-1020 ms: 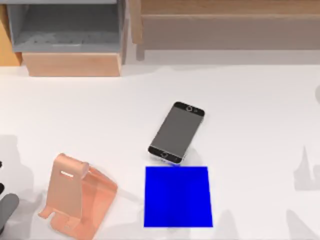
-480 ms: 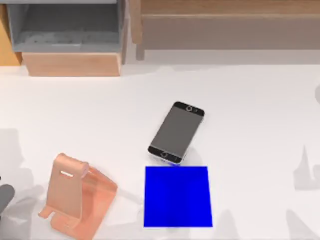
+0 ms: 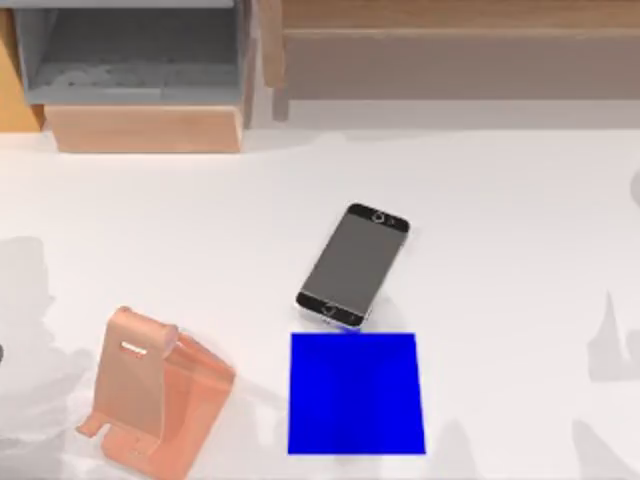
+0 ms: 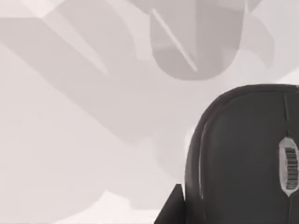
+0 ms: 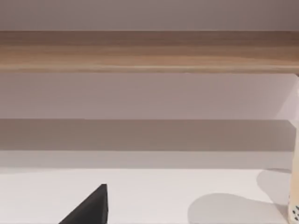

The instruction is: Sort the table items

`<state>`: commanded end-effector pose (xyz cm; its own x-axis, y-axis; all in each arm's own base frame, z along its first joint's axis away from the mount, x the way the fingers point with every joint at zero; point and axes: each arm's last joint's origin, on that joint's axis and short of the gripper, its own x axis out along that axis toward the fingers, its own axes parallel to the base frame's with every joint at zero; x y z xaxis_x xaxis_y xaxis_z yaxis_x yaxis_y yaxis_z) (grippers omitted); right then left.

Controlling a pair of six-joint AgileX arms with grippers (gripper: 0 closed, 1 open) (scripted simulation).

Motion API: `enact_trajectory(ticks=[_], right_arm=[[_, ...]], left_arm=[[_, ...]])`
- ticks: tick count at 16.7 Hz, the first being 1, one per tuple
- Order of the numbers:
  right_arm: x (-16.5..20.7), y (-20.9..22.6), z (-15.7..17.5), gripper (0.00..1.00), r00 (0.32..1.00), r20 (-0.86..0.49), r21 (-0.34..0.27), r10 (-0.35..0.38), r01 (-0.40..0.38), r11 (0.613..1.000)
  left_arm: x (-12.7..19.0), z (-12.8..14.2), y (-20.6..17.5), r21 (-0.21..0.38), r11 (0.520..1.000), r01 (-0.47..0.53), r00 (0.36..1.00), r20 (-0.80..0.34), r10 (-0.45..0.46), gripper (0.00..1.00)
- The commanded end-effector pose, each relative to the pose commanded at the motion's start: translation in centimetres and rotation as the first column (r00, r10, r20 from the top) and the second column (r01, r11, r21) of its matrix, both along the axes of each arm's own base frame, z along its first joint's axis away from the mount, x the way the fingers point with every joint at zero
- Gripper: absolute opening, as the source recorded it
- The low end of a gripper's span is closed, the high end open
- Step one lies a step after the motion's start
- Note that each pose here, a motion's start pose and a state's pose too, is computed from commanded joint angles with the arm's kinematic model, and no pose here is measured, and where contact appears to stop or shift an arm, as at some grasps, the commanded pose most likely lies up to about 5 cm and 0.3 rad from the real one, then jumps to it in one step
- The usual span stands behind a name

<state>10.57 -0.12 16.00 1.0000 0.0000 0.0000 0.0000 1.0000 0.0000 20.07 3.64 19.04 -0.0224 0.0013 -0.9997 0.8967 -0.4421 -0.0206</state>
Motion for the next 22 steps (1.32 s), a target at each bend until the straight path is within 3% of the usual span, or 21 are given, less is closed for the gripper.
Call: enact_trajectory(ticks=[3,10,12,15,17,19,21,22], right_arm=[[0.0,0.0,0.0,1.00,1.000,0.000,0.000,0.000,0.000,1.000],[0.0,0.0,0.0,1.00,1.000,0.000,0.000,0.000,0.000,1.000],[0.0,0.0,0.0,1.00,1.000,0.000,0.000,0.000,0.000,1.000],[0.0,0.0,0.0,1.00,1.000,0.000,0.000,0.000,0.000,1.000],[0.0,0.0,0.0,1.00,1.000,0.000,0.000,0.000,0.000,1.000],[0.0,0.0,0.0,1.00,1.000,0.000,0.000,0.000,0.000,1.000],[0.0,0.0,0.0,1.00,1.000,0.000,0.000,0.000,0.000,1.000],[0.0,0.0,0.0,1.00,1.000,0.000,0.000,0.000,0.000,1.000]], left_arm=[[-0.3,2.1,-0.1,0.004,1.000,-0.008,1.000,0.024,0.008,0.00],[-0.3,2.3,-0.1,0.003,1.000,-0.001,1.000,0.025,0.001,0.00],[0.3,2.7,-0.3,0.004,0.998,0.057,0.997,0.046,-0.057,0.00],[1.8,4.1,-1.0,0.019,0.972,0.235,0.966,0.110,-0.236,0.00],[3.2,5.4,-1.7,0.049,0.915,0.400,0.901,0.162,-0.402,0.00],[4.8,6.8,-2.8,0.100,0.808,0.581,0.783,0.205,-0.588,0.00],[6.4,8.1,-4.2,0.171,0.639,0.750,0.602,0.227,-0.766,0.00],[7.1,8.6,-5.1,0.210,0.531,0.821,0.488,0.225,-0.843,0.00]])
